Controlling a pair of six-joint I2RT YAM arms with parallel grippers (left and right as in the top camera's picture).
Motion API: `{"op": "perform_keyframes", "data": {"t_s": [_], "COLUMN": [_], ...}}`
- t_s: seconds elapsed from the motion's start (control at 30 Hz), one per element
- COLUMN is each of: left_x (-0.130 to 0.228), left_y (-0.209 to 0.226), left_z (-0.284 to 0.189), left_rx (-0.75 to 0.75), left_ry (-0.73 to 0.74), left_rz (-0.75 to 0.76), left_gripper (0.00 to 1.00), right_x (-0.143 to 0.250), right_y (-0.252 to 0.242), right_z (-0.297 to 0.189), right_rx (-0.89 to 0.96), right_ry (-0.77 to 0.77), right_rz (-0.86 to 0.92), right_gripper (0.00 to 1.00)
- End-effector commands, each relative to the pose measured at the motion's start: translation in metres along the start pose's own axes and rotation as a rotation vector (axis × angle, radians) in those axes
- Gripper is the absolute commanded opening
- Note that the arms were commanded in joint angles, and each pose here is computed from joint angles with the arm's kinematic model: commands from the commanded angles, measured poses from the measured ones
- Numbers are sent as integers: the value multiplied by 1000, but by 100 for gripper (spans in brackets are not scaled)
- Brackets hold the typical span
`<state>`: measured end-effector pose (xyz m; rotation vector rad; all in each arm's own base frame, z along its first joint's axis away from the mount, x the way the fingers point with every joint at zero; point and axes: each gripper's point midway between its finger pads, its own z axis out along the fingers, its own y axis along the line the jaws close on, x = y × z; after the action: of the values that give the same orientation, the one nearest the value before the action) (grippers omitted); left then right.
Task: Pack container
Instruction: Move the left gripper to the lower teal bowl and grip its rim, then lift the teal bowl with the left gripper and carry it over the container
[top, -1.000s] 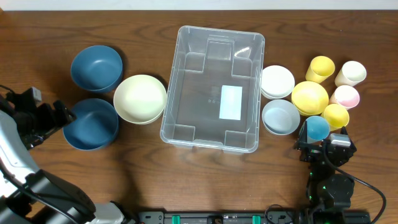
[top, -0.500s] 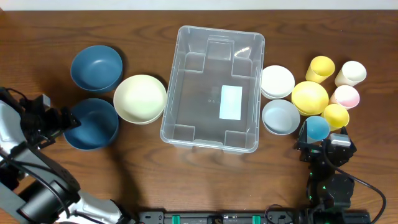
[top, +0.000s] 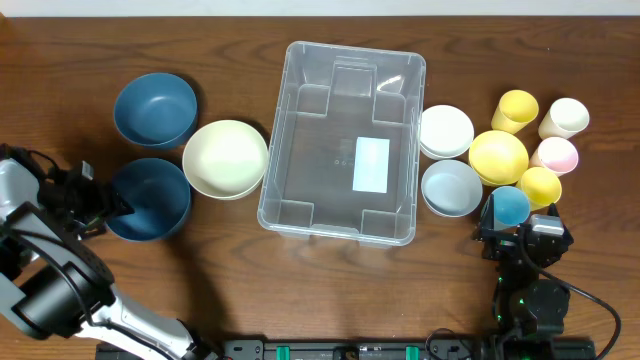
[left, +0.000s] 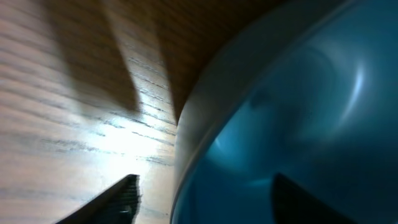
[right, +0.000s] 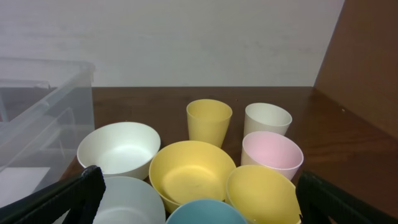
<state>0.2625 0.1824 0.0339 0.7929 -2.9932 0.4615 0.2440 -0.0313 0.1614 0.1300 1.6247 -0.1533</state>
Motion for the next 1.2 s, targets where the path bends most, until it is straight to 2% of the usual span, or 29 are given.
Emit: {"op": "perform_keyframes", "data": {"t_s": [0.0,0.07,0.13,0.2,0.27,0.63,0.9,1.0,1.17], "left_x": [6,6,6,6,9,13,-10,-22,-48], "left_y": [3,3,3,4,6,11,2,-22,-93], "left_z": [10,11,11,11,11,-3,-71,-105,-160], "left_rx": [9,9,9,5,-9,-60,-105,-60,99], "left_ry": [41,43,41,45,56,81,-11,-79,-261], "left_rz": [-6,-6,-6,-7,-9,-11,-107,-82,50], "left_gripper": [57,46,26,13,6,6,6,6,6], "right_x": [0,0,0,0,0,0,0,0,0], "right_y": [1,1,1,1,1,1,1,1,1], "right_z": [0,0,0,0,0,0,0,0,0], "right_rx": [-4,-4,-4,-4,-4,-4,-4,-4,-4], "right_ry": [-2,-2,-2,-2,-2,-2,-2,-2,-2], "right_rz": [13,13,13,13,13,13,13,13,13], "right_gripper": [99,99,99,99,99,99,99,99,99]}}
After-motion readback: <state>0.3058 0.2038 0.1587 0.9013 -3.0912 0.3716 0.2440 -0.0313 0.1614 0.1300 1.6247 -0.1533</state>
